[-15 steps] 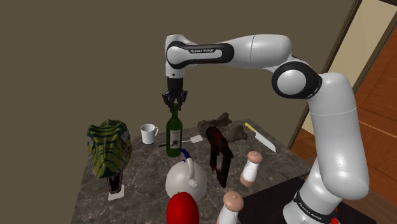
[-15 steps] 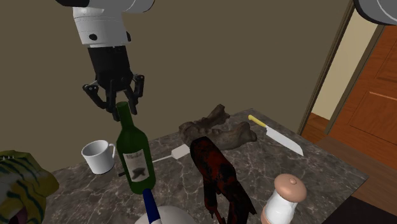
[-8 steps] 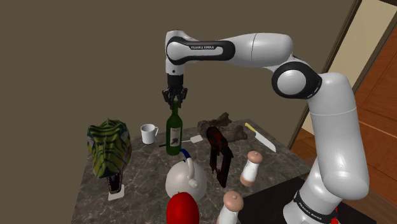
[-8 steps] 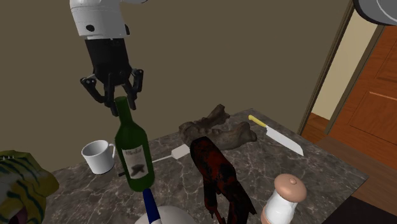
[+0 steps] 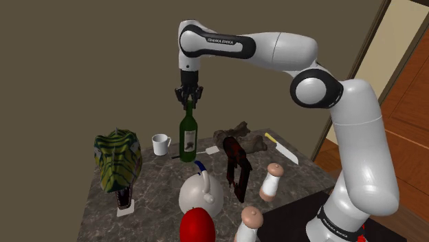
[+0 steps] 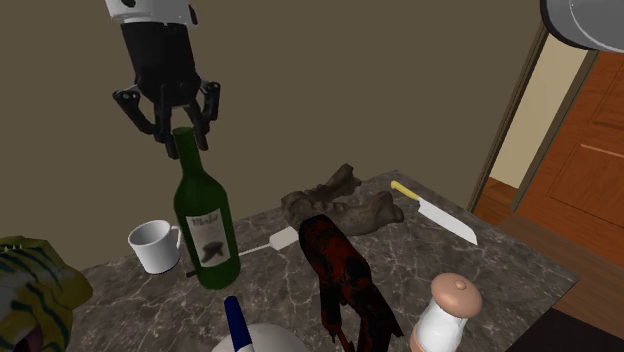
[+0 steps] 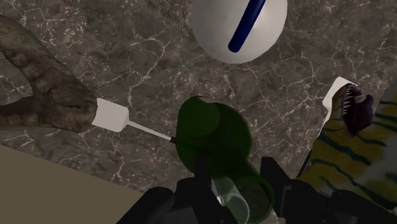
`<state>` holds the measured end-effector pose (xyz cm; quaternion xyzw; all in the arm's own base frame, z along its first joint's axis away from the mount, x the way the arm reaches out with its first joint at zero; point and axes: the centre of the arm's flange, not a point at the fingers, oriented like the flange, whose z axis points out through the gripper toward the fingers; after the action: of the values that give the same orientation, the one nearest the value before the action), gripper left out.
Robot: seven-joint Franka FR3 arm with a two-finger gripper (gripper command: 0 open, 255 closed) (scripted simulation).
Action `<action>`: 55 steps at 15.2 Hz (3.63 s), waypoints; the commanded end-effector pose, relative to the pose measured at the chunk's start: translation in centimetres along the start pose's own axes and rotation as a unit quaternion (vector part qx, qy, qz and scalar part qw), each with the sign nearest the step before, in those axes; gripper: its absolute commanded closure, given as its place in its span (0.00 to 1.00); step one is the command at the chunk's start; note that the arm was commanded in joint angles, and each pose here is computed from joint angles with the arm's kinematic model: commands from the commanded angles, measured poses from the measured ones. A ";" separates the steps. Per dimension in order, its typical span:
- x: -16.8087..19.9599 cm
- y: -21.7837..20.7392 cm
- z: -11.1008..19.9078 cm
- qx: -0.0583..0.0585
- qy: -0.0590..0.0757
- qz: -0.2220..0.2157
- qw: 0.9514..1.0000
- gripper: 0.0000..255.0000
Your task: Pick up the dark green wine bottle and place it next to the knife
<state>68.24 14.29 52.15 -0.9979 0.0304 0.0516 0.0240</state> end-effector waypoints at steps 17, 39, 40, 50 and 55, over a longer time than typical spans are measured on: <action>-7.1 5.0 -9.7 0.000 0.000 0.000 1.000 1.00; -27.3 21.5 -22.6 0.000 0.000 0.000 1.000 1.00; -28.2 22.3 -23.1 0.000 0.000 0.000 1.000 1.00; -37.4 29.8 -29.0 0.000 0.000 0.000 1.000 1.00; -41.1 32.9 -30.8 0.000 0.000 0.000 1.000 1.00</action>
<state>29.06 -17.25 85.51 -0.9979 0.0309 0.0513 0.0238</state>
